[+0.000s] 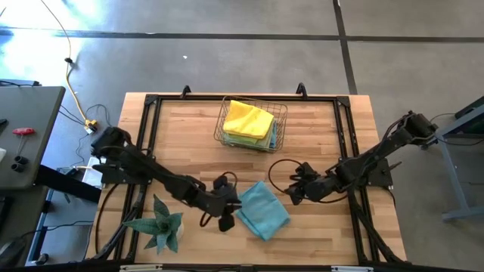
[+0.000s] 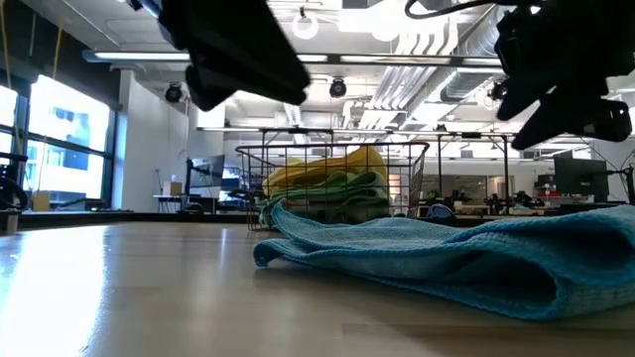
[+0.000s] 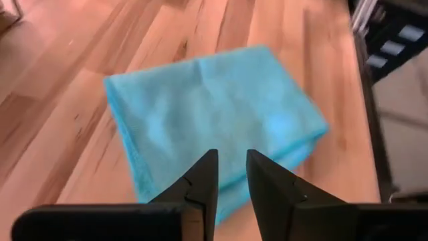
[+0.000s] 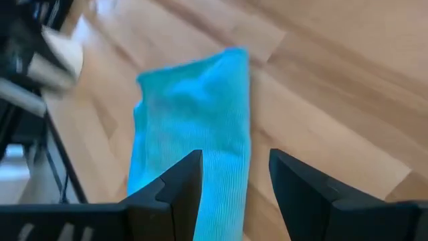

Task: Fold microfiber towels
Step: Stack the blue towel on top of the stacked towels into the wire basket

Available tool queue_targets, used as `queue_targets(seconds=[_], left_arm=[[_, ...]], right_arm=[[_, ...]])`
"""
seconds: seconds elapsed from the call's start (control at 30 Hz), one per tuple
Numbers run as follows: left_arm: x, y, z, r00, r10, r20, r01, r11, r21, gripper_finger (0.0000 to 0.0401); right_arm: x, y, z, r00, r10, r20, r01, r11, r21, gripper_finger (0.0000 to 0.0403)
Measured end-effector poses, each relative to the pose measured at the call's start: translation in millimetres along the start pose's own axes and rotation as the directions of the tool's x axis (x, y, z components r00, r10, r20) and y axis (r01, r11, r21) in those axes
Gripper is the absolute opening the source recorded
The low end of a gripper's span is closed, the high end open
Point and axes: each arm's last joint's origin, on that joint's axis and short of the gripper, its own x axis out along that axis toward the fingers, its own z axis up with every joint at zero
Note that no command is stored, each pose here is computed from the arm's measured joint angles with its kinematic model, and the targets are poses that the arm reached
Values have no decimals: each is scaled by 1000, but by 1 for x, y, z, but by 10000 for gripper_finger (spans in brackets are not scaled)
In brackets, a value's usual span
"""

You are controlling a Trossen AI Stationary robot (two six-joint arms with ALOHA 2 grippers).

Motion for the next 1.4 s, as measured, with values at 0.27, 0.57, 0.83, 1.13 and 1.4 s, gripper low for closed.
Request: queue_targets(seconds=[0.27,0.57,0.83,1.13,1.4], left_arm=[[29,-1,-13,997,-32,71,32,999,-1,52],[64,-3,-35,995,-93,37,93,995,-20,46],[79,1,-48,999,-34,25,35,999,-26,46],[81,1,-54,1000,-1,17,1,1000,-16,46],[81,2,-57,1000,17,0,-17,999,-39,46]], right_arm=[[3,-3,8,1000,-19,-13,20,994,106,171],[13,-9,23,994,-26,-110,45,984,172,230],[45,-11,16,983,-55,-178,70,995,78,248],[81,-11,2,952,-7,-307,-20,996,-84,248],[99,-13,-1,927,35,-374,-91,987,-132,248]])
